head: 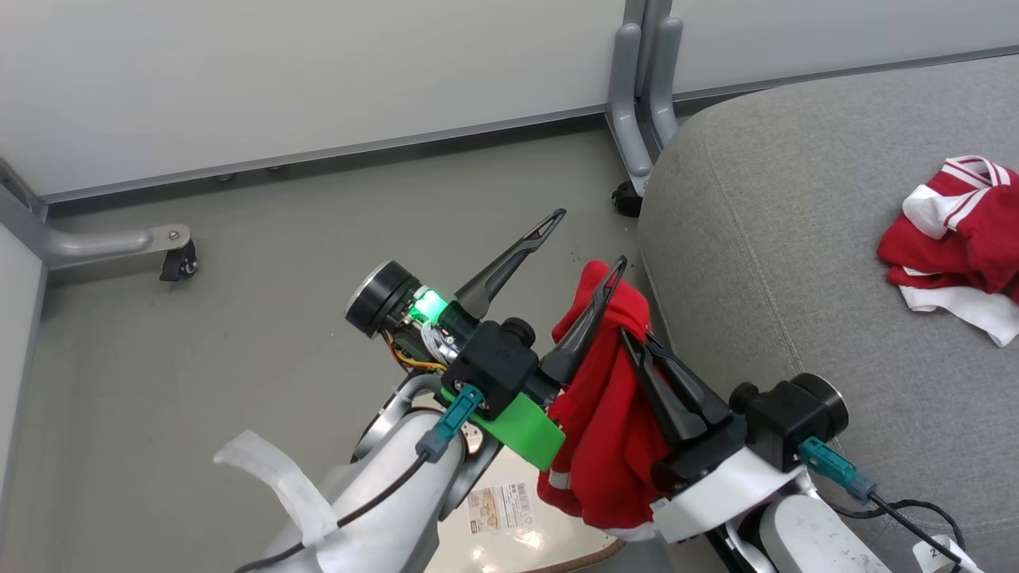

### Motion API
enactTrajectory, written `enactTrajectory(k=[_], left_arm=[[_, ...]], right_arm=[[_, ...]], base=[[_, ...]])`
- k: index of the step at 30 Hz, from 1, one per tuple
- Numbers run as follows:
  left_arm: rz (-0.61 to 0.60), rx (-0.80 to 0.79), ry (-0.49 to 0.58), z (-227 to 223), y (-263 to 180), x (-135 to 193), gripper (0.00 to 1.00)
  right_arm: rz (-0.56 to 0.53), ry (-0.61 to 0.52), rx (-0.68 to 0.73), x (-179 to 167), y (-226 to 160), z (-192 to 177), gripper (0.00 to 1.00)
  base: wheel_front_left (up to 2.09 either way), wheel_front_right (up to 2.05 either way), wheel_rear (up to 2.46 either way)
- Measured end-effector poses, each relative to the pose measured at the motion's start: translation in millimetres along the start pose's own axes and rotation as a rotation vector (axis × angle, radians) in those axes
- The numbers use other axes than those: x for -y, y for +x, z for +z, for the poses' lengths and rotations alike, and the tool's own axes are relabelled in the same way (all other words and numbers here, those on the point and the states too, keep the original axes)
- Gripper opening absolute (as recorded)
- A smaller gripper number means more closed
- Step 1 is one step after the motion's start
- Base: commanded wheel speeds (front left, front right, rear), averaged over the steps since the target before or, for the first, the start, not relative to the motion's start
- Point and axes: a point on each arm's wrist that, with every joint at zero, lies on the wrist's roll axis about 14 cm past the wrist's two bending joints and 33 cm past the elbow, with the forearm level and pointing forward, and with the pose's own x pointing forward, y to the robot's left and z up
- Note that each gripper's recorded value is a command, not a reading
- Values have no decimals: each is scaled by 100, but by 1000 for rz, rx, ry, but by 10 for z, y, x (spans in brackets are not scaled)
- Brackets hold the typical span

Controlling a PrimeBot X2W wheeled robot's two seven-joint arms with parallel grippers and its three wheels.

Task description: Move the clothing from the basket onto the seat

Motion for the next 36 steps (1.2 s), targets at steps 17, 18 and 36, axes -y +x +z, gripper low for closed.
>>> enactTrajectory(k=[17, 18, 36], left_arm=[[182, -171, -137, -641, -336, -276, 100], [195, -179, -143, -675, -363, -291, 100], [31, -276, -296, -1138, -324, 327, 100]], right_arm=[[-136, -39, 30, 419, -120, 124, 0], [-146, -50, 30, 452, -140, 133, 0], [-453, -205, 108, 1085, -835, 632, 0]], base=[[0, 0, 0], [0, 0, 0], [0, 0, 0]])
